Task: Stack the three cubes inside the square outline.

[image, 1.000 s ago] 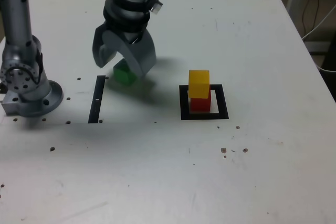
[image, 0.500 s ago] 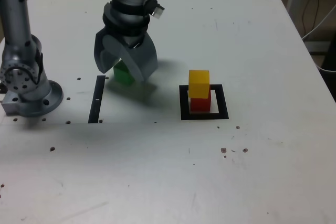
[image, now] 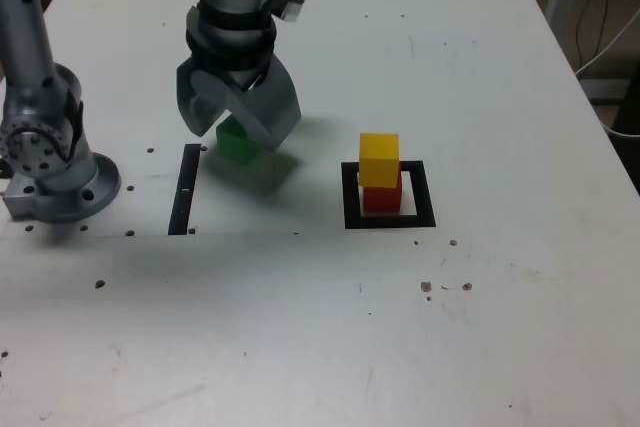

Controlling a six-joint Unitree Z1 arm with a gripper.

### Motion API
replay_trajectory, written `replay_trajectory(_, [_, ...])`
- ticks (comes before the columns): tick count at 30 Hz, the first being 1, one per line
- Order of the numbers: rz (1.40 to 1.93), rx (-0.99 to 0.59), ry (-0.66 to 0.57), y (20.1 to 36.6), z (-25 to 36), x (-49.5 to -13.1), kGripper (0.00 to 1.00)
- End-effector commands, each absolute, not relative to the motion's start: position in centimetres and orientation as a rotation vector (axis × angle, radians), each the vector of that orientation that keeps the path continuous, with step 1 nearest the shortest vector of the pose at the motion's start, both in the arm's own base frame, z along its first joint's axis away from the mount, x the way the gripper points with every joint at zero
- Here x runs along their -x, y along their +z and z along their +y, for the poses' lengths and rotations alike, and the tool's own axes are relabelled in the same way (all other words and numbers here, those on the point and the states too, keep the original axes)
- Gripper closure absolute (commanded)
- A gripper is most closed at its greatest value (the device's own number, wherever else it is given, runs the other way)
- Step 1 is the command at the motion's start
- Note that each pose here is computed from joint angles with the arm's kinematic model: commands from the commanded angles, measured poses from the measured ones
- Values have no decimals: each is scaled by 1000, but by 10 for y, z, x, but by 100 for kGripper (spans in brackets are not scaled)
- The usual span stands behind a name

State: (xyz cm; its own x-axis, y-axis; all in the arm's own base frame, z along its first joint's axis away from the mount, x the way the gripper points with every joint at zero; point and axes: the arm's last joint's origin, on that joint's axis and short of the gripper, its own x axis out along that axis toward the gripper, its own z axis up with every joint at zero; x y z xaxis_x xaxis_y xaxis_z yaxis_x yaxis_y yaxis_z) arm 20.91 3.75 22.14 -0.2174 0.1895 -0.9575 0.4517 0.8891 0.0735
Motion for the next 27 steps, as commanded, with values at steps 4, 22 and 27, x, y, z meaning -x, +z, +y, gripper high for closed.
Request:
replay_trajectory(4, [1802, -488, -202, 216, 39, -211, 5])
replay_trajectory(22, [1855, -530, -253, 209, 29, -202, 13])
replay_trajectory(27, [1847, -530, -249, 207, 29, -204, 19])
